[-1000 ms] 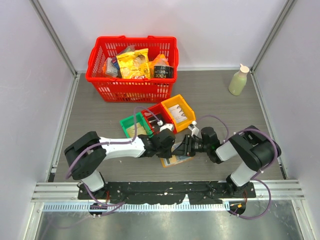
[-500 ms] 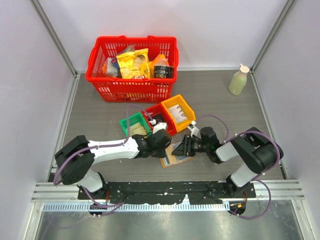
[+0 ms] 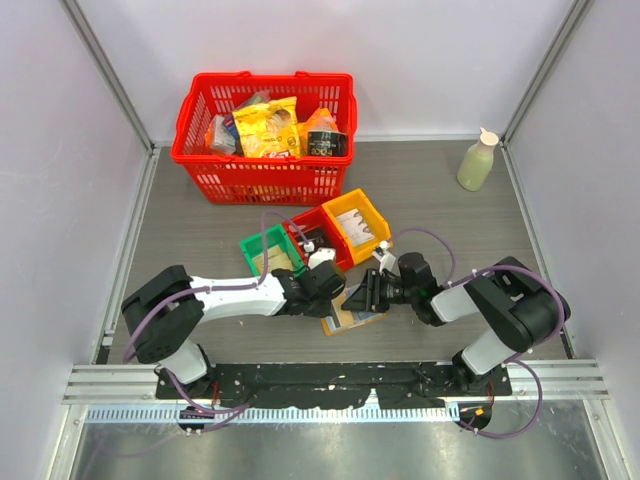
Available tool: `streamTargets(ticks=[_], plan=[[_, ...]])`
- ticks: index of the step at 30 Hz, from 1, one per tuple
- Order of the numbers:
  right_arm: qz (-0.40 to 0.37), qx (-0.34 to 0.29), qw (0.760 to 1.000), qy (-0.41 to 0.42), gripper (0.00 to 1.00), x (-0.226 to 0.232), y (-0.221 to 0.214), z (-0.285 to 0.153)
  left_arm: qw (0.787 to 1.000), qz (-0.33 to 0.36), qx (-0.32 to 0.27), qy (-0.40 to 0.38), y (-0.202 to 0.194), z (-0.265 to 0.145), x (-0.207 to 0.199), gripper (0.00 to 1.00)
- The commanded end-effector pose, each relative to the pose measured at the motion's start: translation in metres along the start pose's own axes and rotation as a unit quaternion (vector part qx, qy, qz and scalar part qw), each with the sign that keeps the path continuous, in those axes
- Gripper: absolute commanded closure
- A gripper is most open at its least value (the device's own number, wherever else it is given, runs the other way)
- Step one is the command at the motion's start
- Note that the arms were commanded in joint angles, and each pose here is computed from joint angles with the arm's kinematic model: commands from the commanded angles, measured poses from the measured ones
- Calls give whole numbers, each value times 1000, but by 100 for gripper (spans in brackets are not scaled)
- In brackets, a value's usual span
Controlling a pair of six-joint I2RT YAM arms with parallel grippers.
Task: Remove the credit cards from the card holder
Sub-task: Remove the credit card from the card holder.
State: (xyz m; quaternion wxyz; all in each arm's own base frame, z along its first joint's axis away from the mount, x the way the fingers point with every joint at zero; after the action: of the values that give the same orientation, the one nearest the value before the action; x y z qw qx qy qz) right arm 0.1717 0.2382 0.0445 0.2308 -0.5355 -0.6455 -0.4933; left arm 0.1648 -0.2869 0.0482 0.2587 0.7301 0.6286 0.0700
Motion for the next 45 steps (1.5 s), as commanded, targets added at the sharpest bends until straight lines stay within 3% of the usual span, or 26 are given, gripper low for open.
streamTargets(ticks=[1,10,22,37,45], plan=[[-19,2,1000,18,58,12,4,8,1000,-3,19,0,-7,9,-2,100],[-23,-11,997,74,60,34,12,15,999,-6,30,-9,-14,15,-3,100],[-9,-17,998,60,73,21,9,2,998,-1,46,47,-21,17,17,100],[5,-25,999,32,74,1,11,-18,997,-3,58,48,-23,20,21,100],[10,-14,999,39,98,-2,8,-15,999,-12,38,14,-13,13,9,100]])
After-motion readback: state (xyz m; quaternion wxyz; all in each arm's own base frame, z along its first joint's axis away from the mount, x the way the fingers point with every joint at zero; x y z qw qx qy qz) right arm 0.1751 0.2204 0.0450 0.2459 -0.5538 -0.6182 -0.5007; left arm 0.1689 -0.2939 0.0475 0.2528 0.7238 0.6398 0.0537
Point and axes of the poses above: each gripper's point midway between its finger pads, its own z axis out along the fingers, its own x axis along the line the jaws close on, y = z × x, the point moved 3 cm from there along -z, back along the fingers, and after that the axes turned 2 degrees about -z, right-handed, at the moved point
